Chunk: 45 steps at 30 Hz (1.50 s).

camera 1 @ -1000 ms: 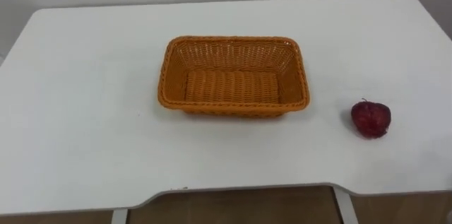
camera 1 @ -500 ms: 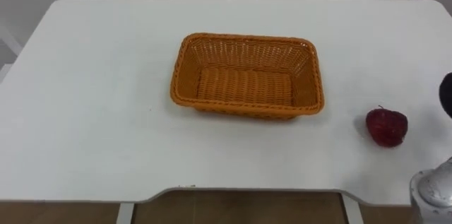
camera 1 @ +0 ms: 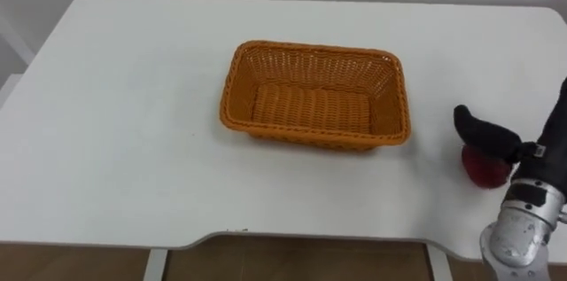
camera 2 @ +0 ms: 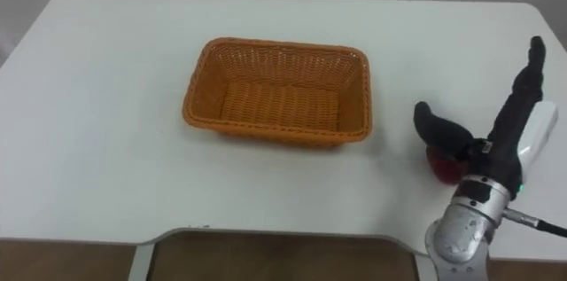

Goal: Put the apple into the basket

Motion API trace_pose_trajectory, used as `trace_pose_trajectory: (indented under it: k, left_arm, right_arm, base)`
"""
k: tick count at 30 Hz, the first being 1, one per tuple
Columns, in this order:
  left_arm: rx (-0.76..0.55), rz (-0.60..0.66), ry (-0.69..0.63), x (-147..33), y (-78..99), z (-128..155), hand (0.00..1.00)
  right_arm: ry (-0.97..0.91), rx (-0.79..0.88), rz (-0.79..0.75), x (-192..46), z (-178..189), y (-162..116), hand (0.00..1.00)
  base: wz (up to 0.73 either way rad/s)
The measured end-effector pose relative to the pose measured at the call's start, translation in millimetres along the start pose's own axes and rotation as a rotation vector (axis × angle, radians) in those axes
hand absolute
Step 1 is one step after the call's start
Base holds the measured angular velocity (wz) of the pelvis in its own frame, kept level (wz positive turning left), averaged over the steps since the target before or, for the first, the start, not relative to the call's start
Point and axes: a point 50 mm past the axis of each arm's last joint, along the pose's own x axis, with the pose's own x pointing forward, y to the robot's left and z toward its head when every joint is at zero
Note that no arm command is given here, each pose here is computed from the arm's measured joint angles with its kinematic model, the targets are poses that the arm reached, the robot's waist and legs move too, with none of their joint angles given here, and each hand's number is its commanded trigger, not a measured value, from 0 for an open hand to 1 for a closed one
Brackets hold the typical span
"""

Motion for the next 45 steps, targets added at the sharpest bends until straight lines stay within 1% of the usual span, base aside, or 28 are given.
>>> trace_pose_trajectory:
  k: [6, 9, 15, 17, 20, 21, 22, 23, 28, 30, 35, 39, 45]
  left_arm:
    - [0.002, 0.001, 0.004, -0.2, -0.5, -1.1, 0.00]
    - [0.002, 0.001, 0.001, -0.1, -0.6, -0.4, 0.00]
    - [-0.001, 0.010, -0.005, -0.1, 0.3, 0.7, 0.00]
    - [0.000, 0.015, -0.014, 0.6, 1.6, 4.3, 0.00]
    - [-0.002, 0.017, -0.032, 1.1, 1.8, 8.6, 0.00]
    - [-0.002, 0.018, -0.036, 1.1, 1.8, 9.0, 0.00]
    - [-0.002, 0.018, -0.037, 1.1, 1.7, 9.1, 0.00]
    - [-0.002, 0.017, -0.038, 1.0, 1.7, 8.8, 0.00]
    - [-0.005, 0.039, -0.023, -0.2, 2.8, 2.0, 0.00]
    - [-0.005, 0.042, -0.019, -0.5, 3.0, 0.3, 0.00]
    - [-0.004, 0.053, -0.007, -1.0, 3.1, -3.3, 0.00]
    - [-0.002, 0.061, 0.002, -1.1, 2.2, -5.2, 0.00]
    - [-0.001, 0.060, 0.022, -1.9, 2.0, -10.6, 0.00]
  right_arm:
    - [0.113, -0.058, 0.092, -11.7, -28.0, 7.3, 0.00]
    - [0.145, -0.073, 0.124, -18.0, -35.5, 6.1, 0.00]
    - [0.237, -0.048, 0.130, -25.5, -51.4, 3.4, 0.00]
    - [0.275, -0.013, 0.123, -28.7, -58.7, 2.7, 0.00]
    - [0.292, -0.011, 0.125, -32.4, -65.5, 2.0, 0.00]
    - [0.297, -0.018, 0.129, -33.7, -68.7, 1.8, 0.20]
    - [0.298, -0.018, 0.130, -33.8, -69.4, 1.8, 0.90]
    - [0.299, -0.017, 0.134, -33.4, -70.0, 2.1, 1.00]
    - [0.307, -0.036, 0.126, -36.0, -77.2, 0.2, 1.00]
    - [0.310, -0.068, 0.084, -31.0, -81.5, -7.3, 1.00]
    - [0.296, -0.137, 0.041, -25.7, -85.6, -19.2, 1.00]
    - [0.292, -0.143, -0.003, -21.1, -84.3, -21.1, 1.00]
    - [0.279, -0.132, -0.022, -13.7, -74.7, -20.5, 1.00]
  base:
    - [0.00]
    - [0.00]
    - [0.00]
    - [0.04]
    - [0.05]
    - [0.00]
    - [0.00]
    - [0.00]
    - [0.00]
    - [0.00]
    - [0.01]
    - [0.00]
    - [-0.01]
